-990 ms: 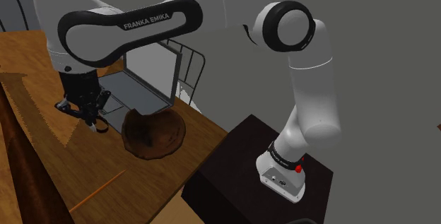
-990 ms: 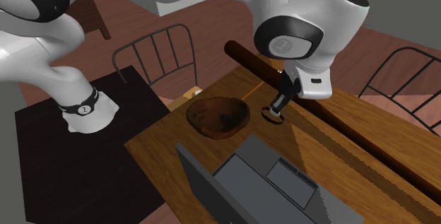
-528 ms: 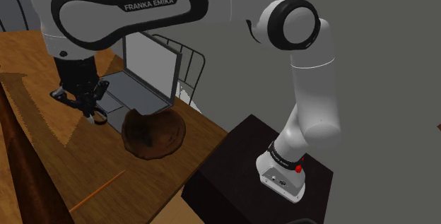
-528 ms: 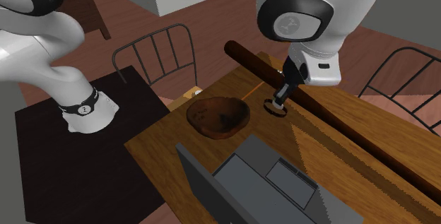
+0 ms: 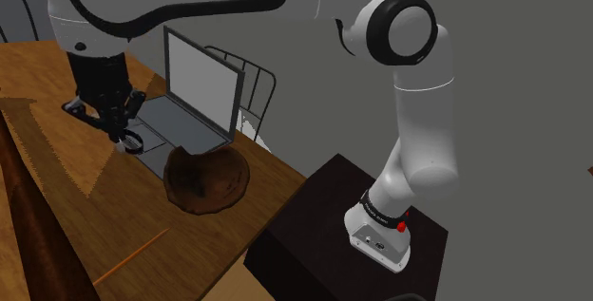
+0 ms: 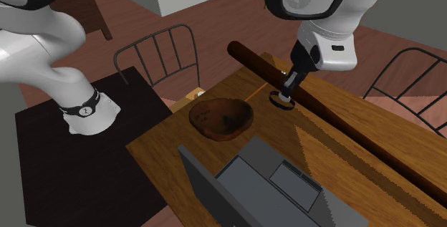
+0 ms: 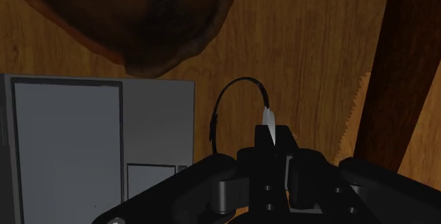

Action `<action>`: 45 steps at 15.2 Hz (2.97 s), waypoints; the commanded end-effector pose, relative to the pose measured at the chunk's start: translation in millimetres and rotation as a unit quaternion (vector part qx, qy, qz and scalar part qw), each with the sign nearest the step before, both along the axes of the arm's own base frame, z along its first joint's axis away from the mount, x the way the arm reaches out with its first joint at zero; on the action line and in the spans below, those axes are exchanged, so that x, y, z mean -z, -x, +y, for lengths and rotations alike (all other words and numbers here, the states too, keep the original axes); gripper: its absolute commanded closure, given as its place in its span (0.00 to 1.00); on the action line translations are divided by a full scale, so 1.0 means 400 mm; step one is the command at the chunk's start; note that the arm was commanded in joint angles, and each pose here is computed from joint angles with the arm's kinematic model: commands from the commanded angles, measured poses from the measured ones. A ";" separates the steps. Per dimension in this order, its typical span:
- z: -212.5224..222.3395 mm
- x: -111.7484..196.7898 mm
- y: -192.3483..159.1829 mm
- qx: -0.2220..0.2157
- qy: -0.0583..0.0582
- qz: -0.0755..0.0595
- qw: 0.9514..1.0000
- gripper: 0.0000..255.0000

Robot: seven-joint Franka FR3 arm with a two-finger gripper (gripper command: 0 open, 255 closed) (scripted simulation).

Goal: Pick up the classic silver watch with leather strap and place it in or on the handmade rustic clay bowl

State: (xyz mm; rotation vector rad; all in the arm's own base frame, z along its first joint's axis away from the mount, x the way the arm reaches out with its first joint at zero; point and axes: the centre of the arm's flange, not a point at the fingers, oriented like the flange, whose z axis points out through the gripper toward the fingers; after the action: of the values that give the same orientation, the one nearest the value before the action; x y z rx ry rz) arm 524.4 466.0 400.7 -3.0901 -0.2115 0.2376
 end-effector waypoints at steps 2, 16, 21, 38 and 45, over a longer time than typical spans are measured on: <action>0.004 -0.042 0.001 0.000 0.000 0.000 1.000 1.00; -0.280 -0.141 0.218 0.000 0.000 0.000 1.000 1.00; -0.329 -0.112 0.256 0.000 0.000 0.000 1.000 1.00; -0.329 0.096 0.256 0.000 0.000 0.000 1.000 1.00; -0.330 0.096 0.256 0.000 0.000 0.000 1.000 1.00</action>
State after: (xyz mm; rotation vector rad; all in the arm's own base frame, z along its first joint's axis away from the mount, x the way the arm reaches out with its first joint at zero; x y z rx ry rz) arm 422.0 334.2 362.2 -3.0903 -0.2117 0.2384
